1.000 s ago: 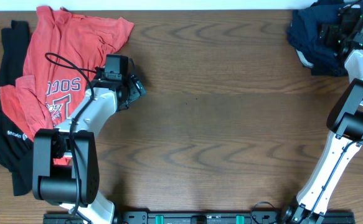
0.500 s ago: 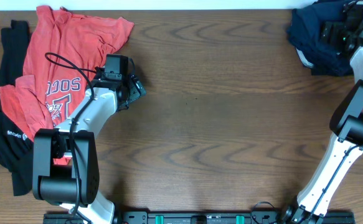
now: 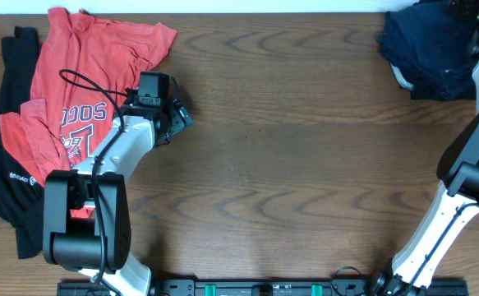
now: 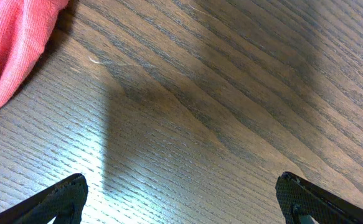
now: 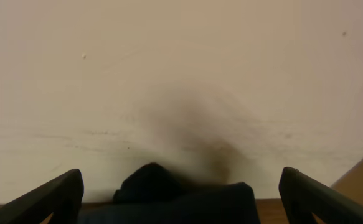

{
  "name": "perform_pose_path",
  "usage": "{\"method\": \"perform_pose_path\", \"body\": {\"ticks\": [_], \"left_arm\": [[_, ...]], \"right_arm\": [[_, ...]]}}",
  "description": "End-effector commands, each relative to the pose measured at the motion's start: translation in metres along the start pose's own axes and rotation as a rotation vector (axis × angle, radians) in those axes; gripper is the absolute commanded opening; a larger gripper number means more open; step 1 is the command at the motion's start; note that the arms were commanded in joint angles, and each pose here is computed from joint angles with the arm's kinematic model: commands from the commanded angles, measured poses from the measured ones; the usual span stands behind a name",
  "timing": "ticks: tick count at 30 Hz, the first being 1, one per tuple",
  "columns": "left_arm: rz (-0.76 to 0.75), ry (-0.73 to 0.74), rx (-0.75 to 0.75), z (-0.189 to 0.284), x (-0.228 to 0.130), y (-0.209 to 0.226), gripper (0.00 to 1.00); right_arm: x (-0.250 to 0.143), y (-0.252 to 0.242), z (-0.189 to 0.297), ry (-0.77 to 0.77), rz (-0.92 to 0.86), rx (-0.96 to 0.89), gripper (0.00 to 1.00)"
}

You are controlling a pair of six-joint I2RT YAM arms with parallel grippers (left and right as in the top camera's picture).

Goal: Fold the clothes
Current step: 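Lower the shorts onto the navy stack and open the right gripper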

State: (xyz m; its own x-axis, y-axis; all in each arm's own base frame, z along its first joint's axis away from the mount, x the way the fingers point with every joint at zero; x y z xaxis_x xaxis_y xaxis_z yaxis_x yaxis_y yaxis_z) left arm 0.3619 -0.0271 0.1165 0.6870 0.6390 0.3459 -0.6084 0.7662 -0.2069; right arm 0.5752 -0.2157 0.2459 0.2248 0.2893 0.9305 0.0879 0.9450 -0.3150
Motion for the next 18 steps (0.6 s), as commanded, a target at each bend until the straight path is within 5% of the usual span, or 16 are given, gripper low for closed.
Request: {"method": "perform_pose_path", "body": {"ticks": [1,12,15,18], "left_arm": [[-0.012,0.005,0.024,-0.006,-0.002,0.004,0.98],[-0.013,0.009,0.028,-0.007,-0.003,0.005,0.98],[-0.013,0.013,0.032,-0.008,-0.004,0.006,0.98],[-0.013,0.016,0.035,-0.008,-0.005,0.007,0.98]], "right_arm": [[-0.038,0.020,-0.019,0.065,-0.010,0.019,0.99],[-0.140,0.087,-0.049,0.260,-0.058,0.142,0.99],[-0.142,0.096,-0.051,0.266,-0.055,0.159,0.99],[-0.101,0.090,-0.050,0.197,-0.039,0.146,0.99]]}}
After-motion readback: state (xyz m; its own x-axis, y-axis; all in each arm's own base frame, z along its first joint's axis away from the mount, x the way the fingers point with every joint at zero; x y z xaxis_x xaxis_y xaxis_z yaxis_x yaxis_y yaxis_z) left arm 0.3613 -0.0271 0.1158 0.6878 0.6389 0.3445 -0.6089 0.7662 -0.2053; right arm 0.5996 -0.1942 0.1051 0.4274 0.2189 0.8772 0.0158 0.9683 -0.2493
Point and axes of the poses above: each gripper's point midway between its finger pads, its own z axis back along the fingers, its own y axis along the line the jaws close on, x = y × z, the point moved 9 cm from there along z, back along the fingers, and after that the axes turned 10 degrees about z, right-handed, at the moved point
